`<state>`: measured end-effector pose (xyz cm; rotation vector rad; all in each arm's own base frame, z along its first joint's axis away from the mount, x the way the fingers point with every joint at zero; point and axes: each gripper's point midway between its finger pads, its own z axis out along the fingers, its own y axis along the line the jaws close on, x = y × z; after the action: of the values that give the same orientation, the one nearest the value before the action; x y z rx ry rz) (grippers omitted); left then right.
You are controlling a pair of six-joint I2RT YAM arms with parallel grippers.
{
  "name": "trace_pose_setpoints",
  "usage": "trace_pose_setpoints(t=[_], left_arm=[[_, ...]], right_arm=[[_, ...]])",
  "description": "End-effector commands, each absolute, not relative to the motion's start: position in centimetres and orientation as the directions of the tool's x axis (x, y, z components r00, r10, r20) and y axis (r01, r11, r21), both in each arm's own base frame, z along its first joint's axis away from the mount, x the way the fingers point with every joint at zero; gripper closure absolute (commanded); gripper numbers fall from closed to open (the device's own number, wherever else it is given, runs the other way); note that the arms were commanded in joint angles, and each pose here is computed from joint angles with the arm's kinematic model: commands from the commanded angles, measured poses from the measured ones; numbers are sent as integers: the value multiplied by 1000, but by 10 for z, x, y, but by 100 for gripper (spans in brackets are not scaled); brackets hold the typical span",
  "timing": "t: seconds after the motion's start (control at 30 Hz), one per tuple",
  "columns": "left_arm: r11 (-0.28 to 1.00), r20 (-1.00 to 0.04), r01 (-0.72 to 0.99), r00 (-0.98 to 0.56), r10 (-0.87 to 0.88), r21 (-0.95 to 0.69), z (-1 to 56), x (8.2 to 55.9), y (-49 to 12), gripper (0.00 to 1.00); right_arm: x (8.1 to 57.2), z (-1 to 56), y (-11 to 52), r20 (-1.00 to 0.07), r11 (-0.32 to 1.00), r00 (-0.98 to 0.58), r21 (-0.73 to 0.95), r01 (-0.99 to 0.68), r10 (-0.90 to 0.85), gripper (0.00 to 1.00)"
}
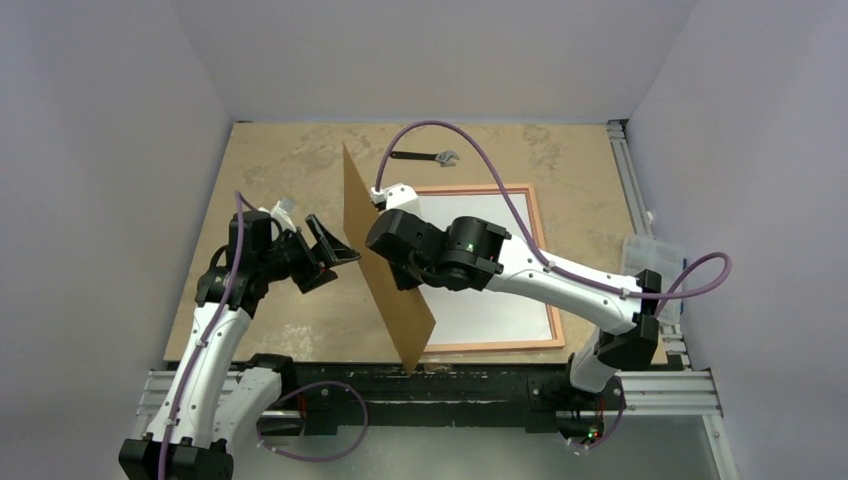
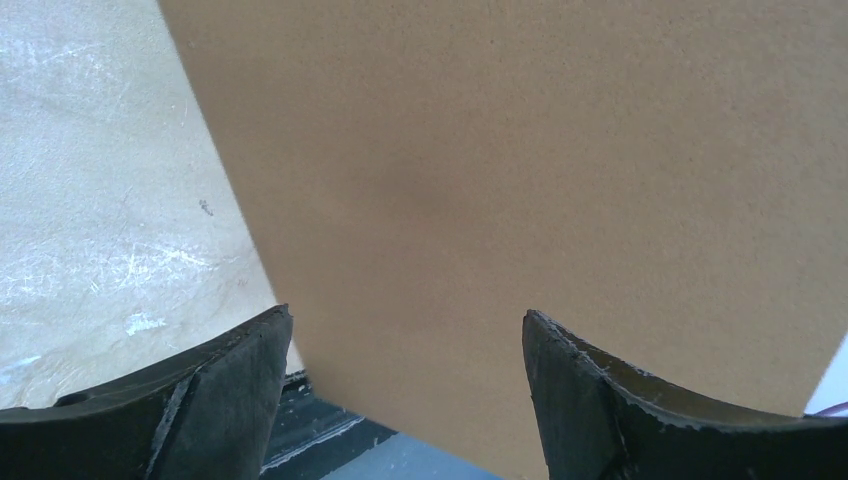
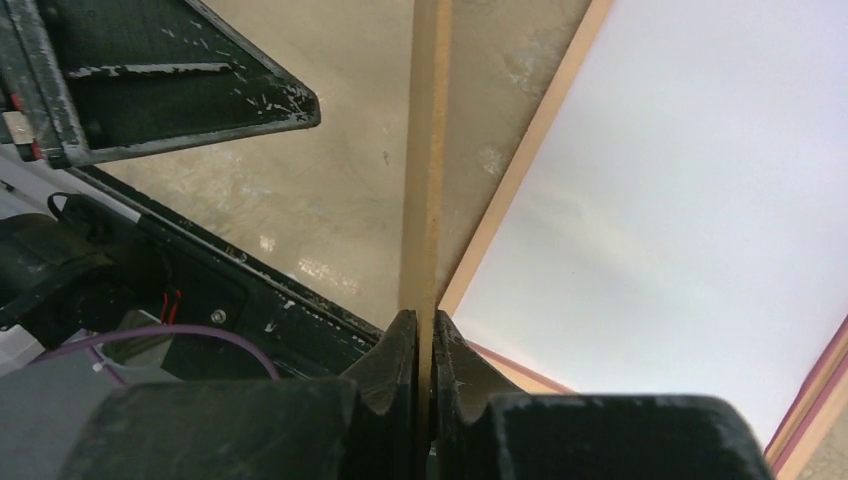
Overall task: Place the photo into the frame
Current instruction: Turn over the photo frame item at the center of the board.
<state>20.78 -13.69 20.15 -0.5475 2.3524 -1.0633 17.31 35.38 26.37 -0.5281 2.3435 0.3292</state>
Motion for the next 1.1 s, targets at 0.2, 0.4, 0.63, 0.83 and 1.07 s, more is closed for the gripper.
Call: trace_pose_setpoints(t=[0.2, 0.4, 0.63, 0.83, 1.07], left_arm=[[612, -332, -88, -776, -536, -786, 230, 210, -138, 17], [618, -346, -81, -769, -538, -782, 237, 206, -136, 17], [569, -372, -34, -725, -580, -822, 268, 200, -138, 12], [517, -401, 32, -671, -624, -856, 302, 192, -138, 10], [469, -413, 81, -620, -667, -879, 331, 183, -137, 9]], right_arm=[[180, 290, 351, -738, 899, -607, 0, -437, -295, 100], [167, 286, 363, -745, 886, -558, -94, -455, -366, 95], [156, 279, 376, -735, 865, -560, -70, -498, -381, 69], [151, 284, 384, -739, 848, -562, -22, -529, -370, 50], [137, 291, 398, -738, 802, -578, 84, -591, -348, 39]])
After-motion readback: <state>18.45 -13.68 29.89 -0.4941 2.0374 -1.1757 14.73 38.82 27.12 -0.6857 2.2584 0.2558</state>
